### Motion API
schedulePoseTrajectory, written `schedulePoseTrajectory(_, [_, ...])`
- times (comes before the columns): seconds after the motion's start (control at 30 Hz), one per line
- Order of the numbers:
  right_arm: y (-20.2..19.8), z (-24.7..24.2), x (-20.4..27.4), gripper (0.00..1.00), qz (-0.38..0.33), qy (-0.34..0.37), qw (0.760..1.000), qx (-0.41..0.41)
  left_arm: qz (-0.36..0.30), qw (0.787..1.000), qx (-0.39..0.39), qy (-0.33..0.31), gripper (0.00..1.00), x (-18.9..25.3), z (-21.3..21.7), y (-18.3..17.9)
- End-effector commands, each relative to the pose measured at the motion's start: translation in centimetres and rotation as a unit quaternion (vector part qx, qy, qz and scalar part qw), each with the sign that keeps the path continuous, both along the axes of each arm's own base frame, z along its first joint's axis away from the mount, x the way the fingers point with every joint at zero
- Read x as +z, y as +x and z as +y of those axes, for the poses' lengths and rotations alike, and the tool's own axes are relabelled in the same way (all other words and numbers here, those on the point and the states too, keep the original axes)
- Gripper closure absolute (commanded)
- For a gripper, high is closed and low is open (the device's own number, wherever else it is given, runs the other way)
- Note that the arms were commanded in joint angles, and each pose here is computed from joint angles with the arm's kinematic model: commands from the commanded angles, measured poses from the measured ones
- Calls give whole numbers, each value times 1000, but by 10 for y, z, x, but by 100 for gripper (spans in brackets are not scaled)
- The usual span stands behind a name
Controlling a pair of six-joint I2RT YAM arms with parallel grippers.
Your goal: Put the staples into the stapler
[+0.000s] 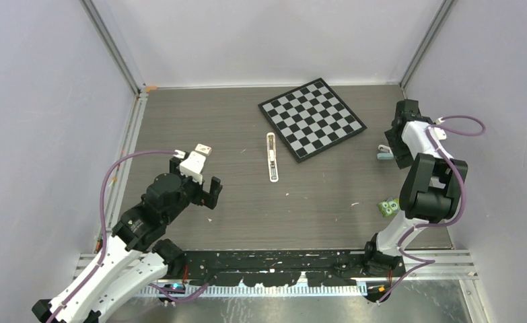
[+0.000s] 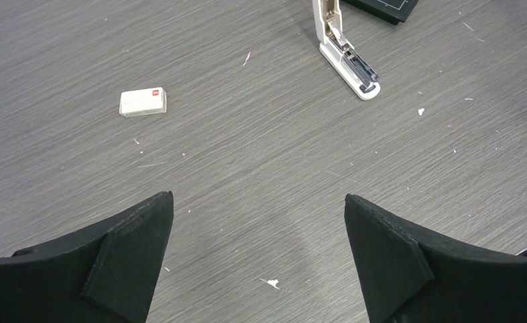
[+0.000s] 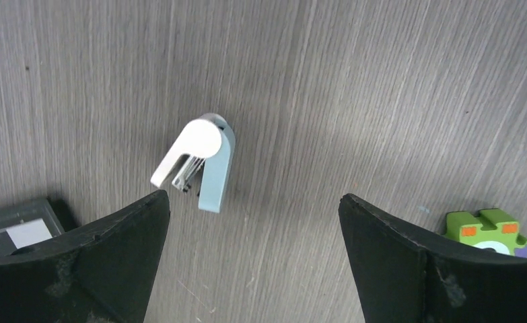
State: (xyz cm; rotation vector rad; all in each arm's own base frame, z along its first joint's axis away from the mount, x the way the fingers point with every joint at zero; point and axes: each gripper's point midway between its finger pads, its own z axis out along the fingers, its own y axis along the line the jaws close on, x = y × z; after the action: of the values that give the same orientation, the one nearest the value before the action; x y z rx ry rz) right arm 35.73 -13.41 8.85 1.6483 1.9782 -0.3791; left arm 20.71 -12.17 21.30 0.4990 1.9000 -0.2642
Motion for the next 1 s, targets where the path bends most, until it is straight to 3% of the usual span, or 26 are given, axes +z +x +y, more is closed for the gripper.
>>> schedulePoseTrajectory(0.0, [21, -12, 1, 0, -46, 29, 997, -58, -8, 1000, -4, -7, 0, 6, -3, 2])
schedulePoseTrajectory(0.57, [55, -13, -48, 2, -43, 103, 990, -82, -9, 1000, 1, -2, 0, 5, -2, 4])
schedulePoseTrajectory(0.7, [57, -10, -53, 10, -45, 110, 991, -66, -14, 999, 41, 10, 0, 5, 12, 10])
schedulePoseTrajectory(0.97, [55, -4, -49, 35, -55, 107, 993, -14, -28, 995, 91, 21, 0, 12, 31, 14])
